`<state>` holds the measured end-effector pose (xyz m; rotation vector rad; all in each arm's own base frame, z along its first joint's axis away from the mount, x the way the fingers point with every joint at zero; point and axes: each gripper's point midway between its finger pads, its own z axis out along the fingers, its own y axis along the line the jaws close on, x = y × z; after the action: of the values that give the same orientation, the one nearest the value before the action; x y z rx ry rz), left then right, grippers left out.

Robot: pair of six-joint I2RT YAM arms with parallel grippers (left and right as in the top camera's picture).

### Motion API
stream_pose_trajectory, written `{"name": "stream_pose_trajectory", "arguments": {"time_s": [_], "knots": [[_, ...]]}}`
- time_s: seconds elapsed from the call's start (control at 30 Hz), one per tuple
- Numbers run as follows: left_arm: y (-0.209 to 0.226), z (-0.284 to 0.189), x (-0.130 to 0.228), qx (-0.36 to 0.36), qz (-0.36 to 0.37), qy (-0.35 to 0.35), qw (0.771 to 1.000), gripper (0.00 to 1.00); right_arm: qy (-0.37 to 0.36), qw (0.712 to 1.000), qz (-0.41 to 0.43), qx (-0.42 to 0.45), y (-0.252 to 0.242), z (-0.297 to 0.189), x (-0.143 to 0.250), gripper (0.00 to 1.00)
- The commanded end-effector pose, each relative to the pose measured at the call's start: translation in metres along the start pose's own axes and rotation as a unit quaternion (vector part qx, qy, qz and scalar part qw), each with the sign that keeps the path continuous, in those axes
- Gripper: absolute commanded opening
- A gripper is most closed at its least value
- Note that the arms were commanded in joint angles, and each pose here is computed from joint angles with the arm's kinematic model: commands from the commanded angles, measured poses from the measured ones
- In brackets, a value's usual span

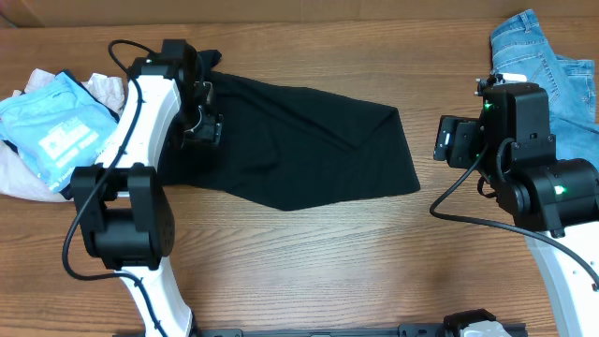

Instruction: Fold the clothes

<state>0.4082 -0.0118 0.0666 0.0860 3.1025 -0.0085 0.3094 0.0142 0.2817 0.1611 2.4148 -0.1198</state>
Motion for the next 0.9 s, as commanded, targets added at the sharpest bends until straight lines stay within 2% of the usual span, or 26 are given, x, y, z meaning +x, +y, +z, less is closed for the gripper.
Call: {"name": "stream_pose_trajectory", "arguments": {"time_s": [0.0, 0.23, 0.4, 0.47, 0.53, 0.67, 0.77, 0.87], "knots": [[0.000, 0.020, 0.000, -0.005, 0.023, 0.021, 1.000, 0.72, -0.008, 1.000, 0.006, 0.000, -0.001, -0.003, -0.004, 0.90], [0.001, 0.039, -0.007, -0.007, 0.030, 0.020, 0.999, 0.71, -0.008, 1.000, 0.006, 0.000, -0.001, -0.003, -0.004, 0.90], [0.001, 0.039, -0.007, -0.007, 0.030, 0.022, 0.999, 0.62, -0.008, 1.000, 0.006, 0.000, -0.001, -0.003, -0.005, 0.90], [0.001, 0.039, -0.007, -0.007, 0.030, 0.022, 0.999, 0.63, -0.008, 1.000, 0.006, 0.000, -0.001, -0.003, -0.004, 0.90], [0.002, 0.041, -0.007, -0.010, 0.031, 0.021, 0.999, 0.68, -0.008, 1.000, 0.006, 0.000, -0.001, -0.003, -0.004, 0.90], [0.006, 0.049, -0.006, -0.021, 0.030, 0.019, 0.999, 0.70, -0.008, 1.000, 0.006, 0.000, -0.001, -0.003, -0.004, 0.90], [0.005, 0.054, -0.003, -0.018, 0.030, 0.022, 0.999, 0.69, -0.008, 1.000, 0.006, -0.001, -0.001, -0.003, -0.005, 0.90], [0.004, 0.054, -0.001, -0.018, 0.031, 0.024, 0.999, 0.64, -0.009, 1.000, 0.006, -0.001, -0.001, -0.003, -0.005, 0.90]]}}
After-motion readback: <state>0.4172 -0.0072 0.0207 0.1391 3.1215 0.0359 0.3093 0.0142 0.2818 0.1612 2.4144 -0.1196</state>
